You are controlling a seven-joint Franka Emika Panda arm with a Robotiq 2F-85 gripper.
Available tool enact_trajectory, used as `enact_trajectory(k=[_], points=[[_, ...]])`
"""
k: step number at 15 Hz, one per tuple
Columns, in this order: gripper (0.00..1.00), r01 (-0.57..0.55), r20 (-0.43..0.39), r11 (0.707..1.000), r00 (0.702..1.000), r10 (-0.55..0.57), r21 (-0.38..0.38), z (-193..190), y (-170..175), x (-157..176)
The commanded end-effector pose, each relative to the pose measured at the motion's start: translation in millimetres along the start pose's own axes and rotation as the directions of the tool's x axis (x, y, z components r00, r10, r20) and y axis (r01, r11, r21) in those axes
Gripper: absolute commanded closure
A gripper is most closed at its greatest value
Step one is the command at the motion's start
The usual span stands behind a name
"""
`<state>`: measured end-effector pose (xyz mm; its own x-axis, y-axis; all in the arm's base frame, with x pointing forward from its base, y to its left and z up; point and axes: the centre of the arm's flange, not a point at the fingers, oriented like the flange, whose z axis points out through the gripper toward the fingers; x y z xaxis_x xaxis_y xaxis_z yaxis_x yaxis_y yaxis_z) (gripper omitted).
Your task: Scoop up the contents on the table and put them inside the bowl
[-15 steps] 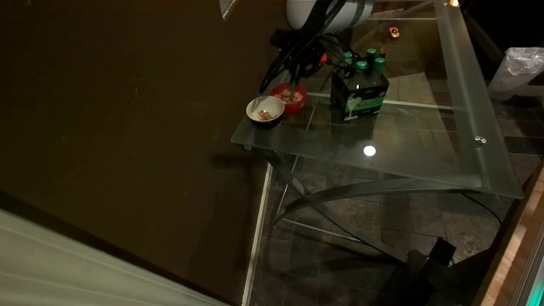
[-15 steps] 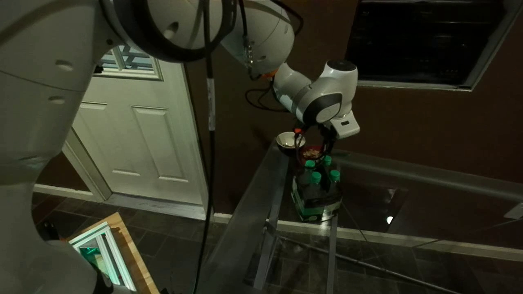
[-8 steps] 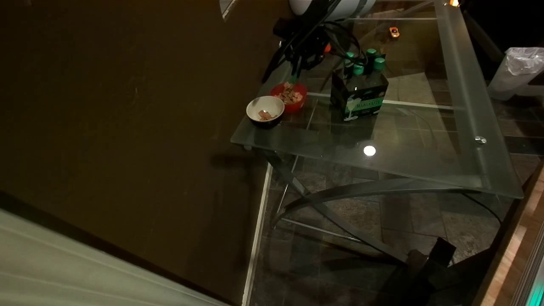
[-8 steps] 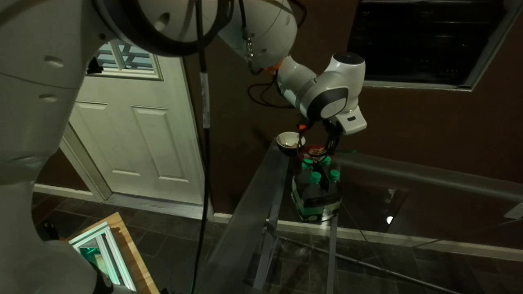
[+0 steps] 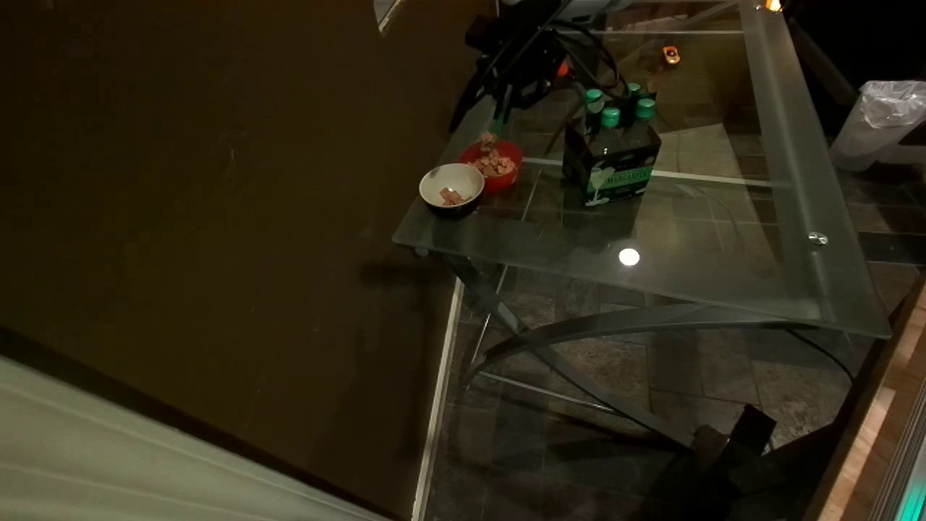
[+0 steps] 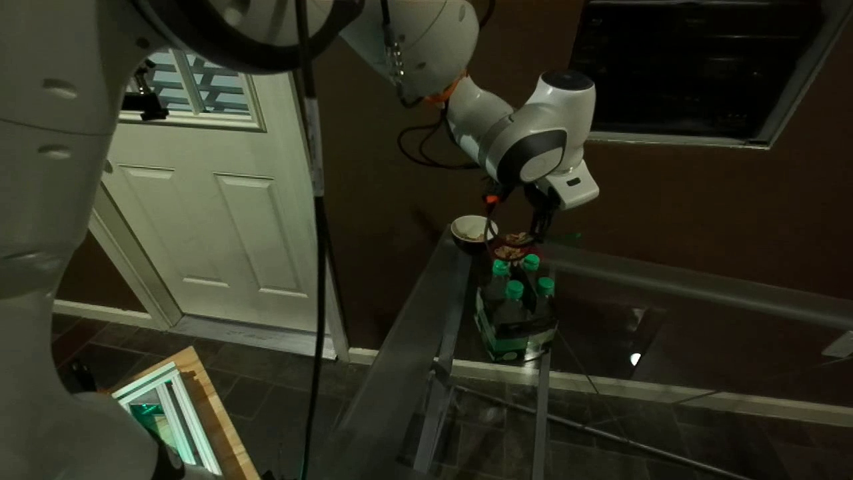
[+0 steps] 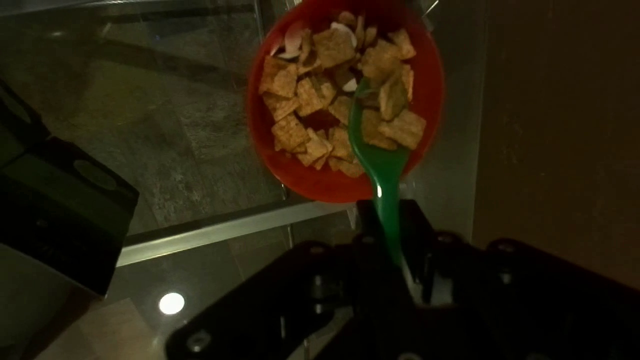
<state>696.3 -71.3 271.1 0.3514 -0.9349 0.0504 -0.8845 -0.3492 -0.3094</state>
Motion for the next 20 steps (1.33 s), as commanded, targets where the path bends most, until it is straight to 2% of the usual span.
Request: enact_trajectory(k=[1,12,16,20], points=[[0.96,0.028,0.042,1.0,0.999,-0.029,0.012,-21,8,-20],[0.96,0.094,0.032,0.995,0.995,-0.094,0.019,-15,-16,-82],[0.96,0.122,-0.03,0.992,0.992,-0.121,0.019,-10,-12,-100],[0.96,0.179,-0.129,0.981,0.977,-0.169,0.069,-4,-9,-114]])
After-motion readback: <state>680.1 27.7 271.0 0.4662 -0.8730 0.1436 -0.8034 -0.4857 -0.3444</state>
